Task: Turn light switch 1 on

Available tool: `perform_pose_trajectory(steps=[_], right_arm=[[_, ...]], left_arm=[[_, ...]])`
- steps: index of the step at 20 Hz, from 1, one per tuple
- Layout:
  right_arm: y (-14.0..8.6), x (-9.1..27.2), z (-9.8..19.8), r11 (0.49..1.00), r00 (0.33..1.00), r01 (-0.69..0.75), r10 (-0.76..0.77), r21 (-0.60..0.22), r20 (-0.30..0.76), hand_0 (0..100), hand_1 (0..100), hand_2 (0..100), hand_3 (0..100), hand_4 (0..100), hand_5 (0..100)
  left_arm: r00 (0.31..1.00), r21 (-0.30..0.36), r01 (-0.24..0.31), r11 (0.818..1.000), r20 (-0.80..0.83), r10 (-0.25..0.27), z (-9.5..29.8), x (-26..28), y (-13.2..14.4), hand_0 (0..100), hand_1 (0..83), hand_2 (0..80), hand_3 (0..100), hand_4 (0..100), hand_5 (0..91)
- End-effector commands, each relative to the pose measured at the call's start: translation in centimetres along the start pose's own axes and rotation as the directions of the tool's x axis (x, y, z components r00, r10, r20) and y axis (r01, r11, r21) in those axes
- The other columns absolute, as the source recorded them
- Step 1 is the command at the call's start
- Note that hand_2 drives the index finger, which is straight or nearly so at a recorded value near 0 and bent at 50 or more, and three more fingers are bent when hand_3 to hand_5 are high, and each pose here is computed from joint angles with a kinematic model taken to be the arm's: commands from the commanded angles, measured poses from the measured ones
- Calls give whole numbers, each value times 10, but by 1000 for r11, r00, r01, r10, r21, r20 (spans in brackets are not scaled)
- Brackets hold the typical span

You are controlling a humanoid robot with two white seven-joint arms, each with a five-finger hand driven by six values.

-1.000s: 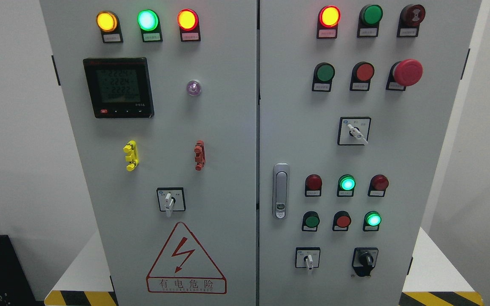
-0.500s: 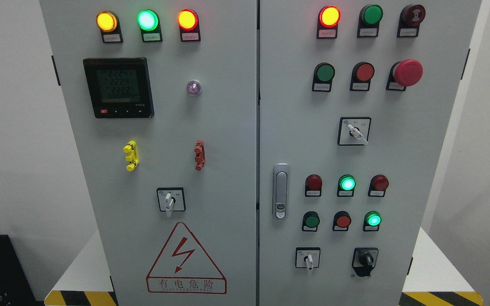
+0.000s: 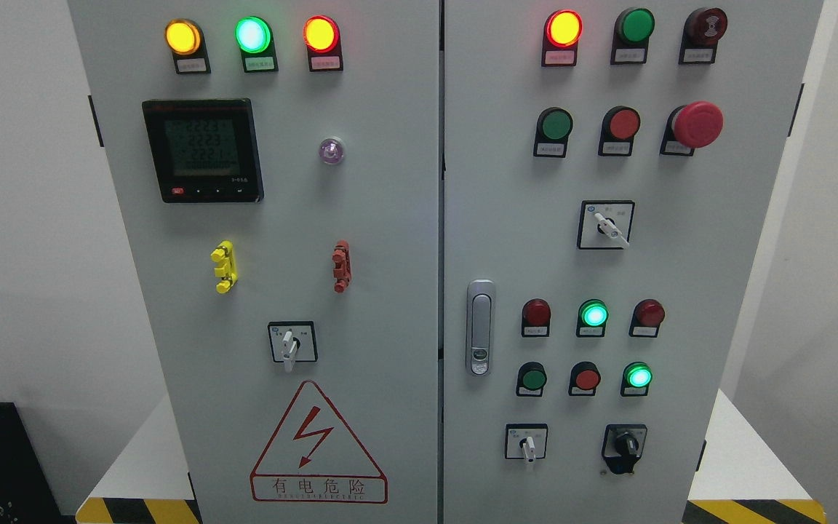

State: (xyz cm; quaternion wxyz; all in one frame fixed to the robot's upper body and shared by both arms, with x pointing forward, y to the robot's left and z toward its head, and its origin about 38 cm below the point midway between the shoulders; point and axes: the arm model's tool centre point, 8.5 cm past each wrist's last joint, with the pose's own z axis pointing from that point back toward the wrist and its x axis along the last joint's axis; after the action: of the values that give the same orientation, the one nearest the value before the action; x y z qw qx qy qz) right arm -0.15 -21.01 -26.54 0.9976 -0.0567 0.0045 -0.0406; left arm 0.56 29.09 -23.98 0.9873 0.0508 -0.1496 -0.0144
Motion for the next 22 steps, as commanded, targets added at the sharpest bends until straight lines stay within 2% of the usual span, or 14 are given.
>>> perform_pose_trajectory(steps=[1, 4, 8, 10, 15, 18, 19, 20, 21, 22], right_arm=[[0, 0, 0, 1000, 1000, 0, 0, -1, 0, 307, 0, 0, 0, 0, 0], [0, 1, 0, 1000, 1000, 0, 0, 0, 2, 307, 0, 0, 0, 0, 0], [0, 0, 0, 1000, 1000, 0, 0, -1, 0, 307, 0, 0, 0, 0, 0], [0, 0, 0, 1000, 1000, 0, 0, -1, 0, 307, 0, 0, 0, 0, 0], [0, 0, 0, 1000, 1000, 0, 0, -1, 0, 308, 0, 0, 0, 0, 0], [0, 0, 0, 1000, 1000, 0, 0, -1, 0, 308, 0, 0, 0, 0, 0], [0, 0, 0, 1000, 1000, 0, 0, -1, 0, 308, 0, 0, 0, 0, 0], [0, 0, 0, 1000, 1000, 0, 0, -1, 0, 308, 0, 0, 0, 0, 0], [0, 0, 0, 1000, 1000, 0, 0, -1, 0, 308, 0, 0, 0, 0, 0], [0, 1, 0, 1000, 1000, 0, 0, 0, 2, 308, 0, 0, 0, 0, 0]], left_arm=[[840, 86, 96, 992, 528, -127, 63, 166, 25, 184, 77, 0, 0, 0, 0], [769, 104, 97, 990, 624, -141, 89, 197, 31, 191, 91, 0, 0, 0, 0], [631, 121, 102, 987, 759, -158, 135, 246, 36, 204, 116, 0, 0, 1, 0], [550, 119, 90, 989, 822, -149, 164, 267, 36, 213, 132, 0, 0, 45, 0], [383, 127, 98, 987, 911, -155, 211, 279, 39, 231, 147, 0, 60, 95, 0], [283, 131, 68, 989, 948, -145, 240, 296, 42, 238, 154, 0, 135, 169, 0], [240, 129, 59, 990, 961, -139, 251, 305, 43, 241, 160, 0, 167, 230, 0], [205, 125, 56, 991, 970, -134, 261, 312, 43, 243, 170, 11, 247, 303, 0], [175, 124, 52, 991, 976, -131, 269, 317, 42, 243, 175, 24, 266, 325, 0], [142, 126, 46, 991, 981, -132, 275, 324, 41, 244, 186, 56, 292, 376, 58]])
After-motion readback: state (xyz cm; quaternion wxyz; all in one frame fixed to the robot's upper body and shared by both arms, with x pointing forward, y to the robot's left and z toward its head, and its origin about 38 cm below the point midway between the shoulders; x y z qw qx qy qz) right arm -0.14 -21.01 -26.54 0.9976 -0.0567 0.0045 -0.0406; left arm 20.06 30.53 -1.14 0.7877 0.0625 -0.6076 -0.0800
